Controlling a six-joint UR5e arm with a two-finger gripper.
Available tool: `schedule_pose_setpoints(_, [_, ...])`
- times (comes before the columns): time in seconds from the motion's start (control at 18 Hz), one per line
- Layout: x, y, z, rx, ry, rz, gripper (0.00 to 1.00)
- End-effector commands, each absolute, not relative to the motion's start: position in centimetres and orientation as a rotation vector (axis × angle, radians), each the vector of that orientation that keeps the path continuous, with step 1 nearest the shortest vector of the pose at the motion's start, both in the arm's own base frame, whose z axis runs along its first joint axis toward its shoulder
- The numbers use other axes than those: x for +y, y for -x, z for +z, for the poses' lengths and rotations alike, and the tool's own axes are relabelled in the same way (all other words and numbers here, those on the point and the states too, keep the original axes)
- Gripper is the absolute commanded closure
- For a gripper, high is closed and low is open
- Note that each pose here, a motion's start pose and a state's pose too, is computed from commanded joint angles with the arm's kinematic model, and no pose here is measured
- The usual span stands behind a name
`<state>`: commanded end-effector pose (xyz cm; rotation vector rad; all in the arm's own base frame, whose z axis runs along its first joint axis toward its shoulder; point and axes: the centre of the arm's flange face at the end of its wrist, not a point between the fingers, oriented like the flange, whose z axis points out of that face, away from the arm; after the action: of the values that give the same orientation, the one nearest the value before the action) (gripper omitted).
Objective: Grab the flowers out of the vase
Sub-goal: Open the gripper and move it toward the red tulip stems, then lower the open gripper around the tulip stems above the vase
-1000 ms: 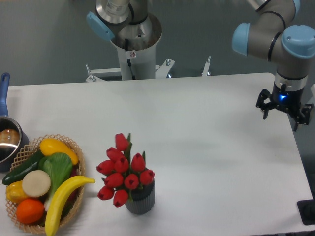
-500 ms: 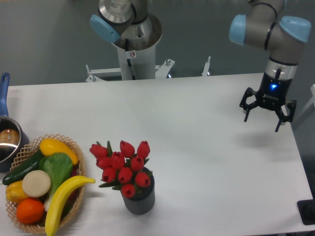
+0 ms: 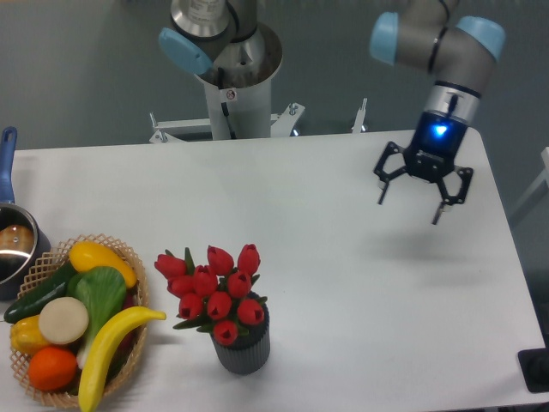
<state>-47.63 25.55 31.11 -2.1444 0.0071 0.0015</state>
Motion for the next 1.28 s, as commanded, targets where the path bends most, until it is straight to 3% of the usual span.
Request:
schedule_pose_setpoints(0.44, [33.6, 44.6, 30.4, 0.028, 1.876, -0.26, 0.0])
schedule_pose_setpoints(0.94, [43.3, 43.3, 27.2, 0.214, 1.849, -0.383, 0.0])
schedule_pose_setpoints(1.28, [46.8, 41.5, 28.5, 0.292, 1.777, -0.416, 0.0])
